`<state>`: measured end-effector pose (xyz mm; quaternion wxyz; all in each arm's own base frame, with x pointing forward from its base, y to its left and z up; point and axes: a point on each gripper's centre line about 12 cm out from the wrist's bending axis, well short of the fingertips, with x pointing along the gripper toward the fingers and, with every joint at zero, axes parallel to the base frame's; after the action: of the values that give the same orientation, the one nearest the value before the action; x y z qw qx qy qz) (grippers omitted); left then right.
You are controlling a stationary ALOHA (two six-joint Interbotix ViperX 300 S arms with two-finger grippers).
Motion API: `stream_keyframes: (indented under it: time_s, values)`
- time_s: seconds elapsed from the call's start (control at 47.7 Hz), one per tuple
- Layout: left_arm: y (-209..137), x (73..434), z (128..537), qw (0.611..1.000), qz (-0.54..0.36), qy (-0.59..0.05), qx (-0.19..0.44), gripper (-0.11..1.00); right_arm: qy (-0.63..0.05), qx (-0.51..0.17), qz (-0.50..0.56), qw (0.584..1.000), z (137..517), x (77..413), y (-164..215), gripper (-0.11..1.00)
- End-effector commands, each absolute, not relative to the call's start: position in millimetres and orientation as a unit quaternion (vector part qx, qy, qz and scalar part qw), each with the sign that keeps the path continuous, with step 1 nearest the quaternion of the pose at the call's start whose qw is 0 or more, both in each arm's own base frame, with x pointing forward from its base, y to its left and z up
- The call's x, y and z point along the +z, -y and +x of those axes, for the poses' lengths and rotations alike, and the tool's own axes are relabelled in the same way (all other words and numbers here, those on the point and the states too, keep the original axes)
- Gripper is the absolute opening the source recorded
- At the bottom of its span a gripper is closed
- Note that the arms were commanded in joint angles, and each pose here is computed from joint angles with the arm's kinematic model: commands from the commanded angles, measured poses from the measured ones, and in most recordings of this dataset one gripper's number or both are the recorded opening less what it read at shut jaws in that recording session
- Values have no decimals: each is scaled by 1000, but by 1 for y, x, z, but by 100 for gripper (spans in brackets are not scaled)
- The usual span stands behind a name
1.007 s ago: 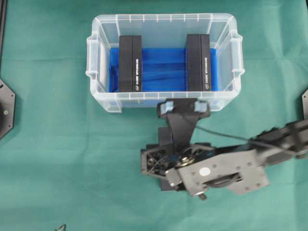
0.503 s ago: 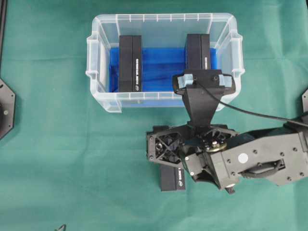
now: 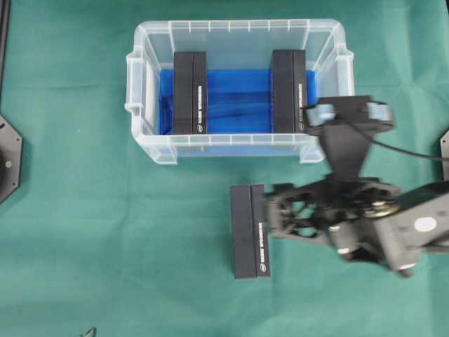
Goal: Take the box out of the case with the right arm.
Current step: 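Set the box upright on the table and open the right gripper, then withdraw the right gripper to the right side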
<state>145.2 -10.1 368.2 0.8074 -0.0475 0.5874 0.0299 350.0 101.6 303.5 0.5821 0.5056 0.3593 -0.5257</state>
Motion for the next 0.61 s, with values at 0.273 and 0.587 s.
stream_keyframes:
  time_s: [0.273,0.587]
  values:
    - [10,371,146,811,-47,-583,30,0,-366,-505,523,580,265,313,-96,91]
    - [10,371,147,810,-46,-584,30,0,-377,-510,507,584,242,313,-78,90]
